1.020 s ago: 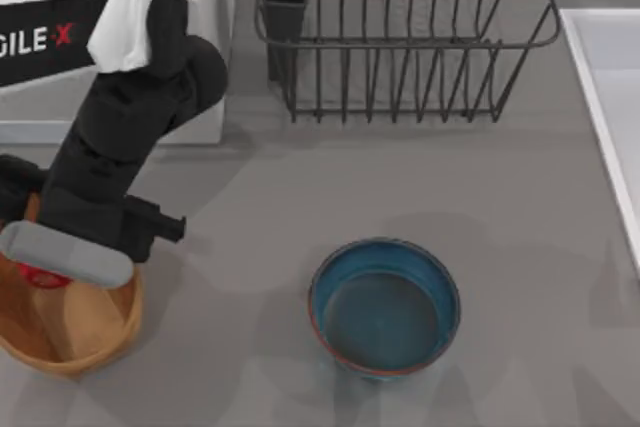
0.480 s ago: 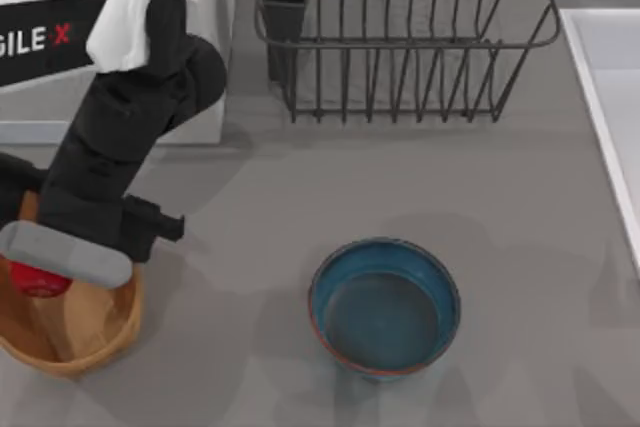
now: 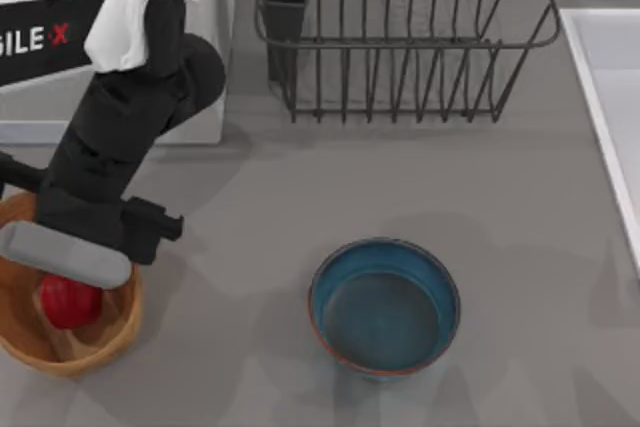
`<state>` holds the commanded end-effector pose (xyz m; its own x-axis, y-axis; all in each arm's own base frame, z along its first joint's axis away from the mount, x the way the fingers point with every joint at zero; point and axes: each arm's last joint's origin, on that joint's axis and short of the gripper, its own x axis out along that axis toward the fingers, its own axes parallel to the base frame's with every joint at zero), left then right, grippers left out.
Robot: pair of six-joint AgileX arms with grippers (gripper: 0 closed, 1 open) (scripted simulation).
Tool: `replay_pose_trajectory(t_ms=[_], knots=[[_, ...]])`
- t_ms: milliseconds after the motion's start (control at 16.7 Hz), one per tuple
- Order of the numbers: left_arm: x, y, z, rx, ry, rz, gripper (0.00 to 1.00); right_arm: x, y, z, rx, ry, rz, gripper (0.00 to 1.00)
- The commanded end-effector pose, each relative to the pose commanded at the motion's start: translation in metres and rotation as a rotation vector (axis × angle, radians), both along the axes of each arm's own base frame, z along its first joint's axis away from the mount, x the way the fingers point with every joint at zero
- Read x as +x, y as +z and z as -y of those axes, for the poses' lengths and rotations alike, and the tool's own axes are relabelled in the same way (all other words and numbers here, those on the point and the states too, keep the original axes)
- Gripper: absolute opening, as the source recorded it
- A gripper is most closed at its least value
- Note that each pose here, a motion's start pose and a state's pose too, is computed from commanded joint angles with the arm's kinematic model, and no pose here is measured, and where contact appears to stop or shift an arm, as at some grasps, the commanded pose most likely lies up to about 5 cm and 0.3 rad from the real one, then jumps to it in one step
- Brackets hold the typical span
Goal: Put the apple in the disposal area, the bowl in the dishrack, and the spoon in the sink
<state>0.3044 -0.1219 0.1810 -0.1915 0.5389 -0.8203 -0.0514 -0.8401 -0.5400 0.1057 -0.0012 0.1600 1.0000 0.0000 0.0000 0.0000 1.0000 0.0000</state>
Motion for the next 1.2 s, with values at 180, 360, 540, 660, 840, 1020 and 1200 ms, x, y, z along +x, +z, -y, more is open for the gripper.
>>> replay_pose_trajectory(t_ms=[180,360,540,660,840,1020,1200], knots=[[0.000,0.000,0.000,0.004,0.000,0.002,1.00,0.000,0.000,0.000,0.000,0.000,0.000,1.00],[-0.001,-0.003,-0.001,0.002,0.024,0.026,1.00,0.000,0.000,0.000,0.000,0.000,0.000,1.00],[-0.005,-0.010,-0.008,-0.018,0.135,0.140,1.00,0.000,0.000,0.000,0.000,0.000,0.000,1.00],[-0.012,-0.010,-0.018,-0.048,0.269,0.269,1.00,0.000,0.000,0.000,0.000,0.000,0.000,1.00],[-0.031,-0.003,-0.041,-0.124,0.564,0.522,1.00,0.000,0.000,0.000,0.000,0.000,0.000,1.00],[-0.062,0.007,-0.066,-0.249,0.958,0.805,1.00,0.000,0.000,0.000,0.000,0.000,0.000,1.00],[-0.102,0.010,-0.088,-0.439,1.420,1.056,1.00,0.000,0.000,0.000,0.000,0.000,0.000,1.00]])
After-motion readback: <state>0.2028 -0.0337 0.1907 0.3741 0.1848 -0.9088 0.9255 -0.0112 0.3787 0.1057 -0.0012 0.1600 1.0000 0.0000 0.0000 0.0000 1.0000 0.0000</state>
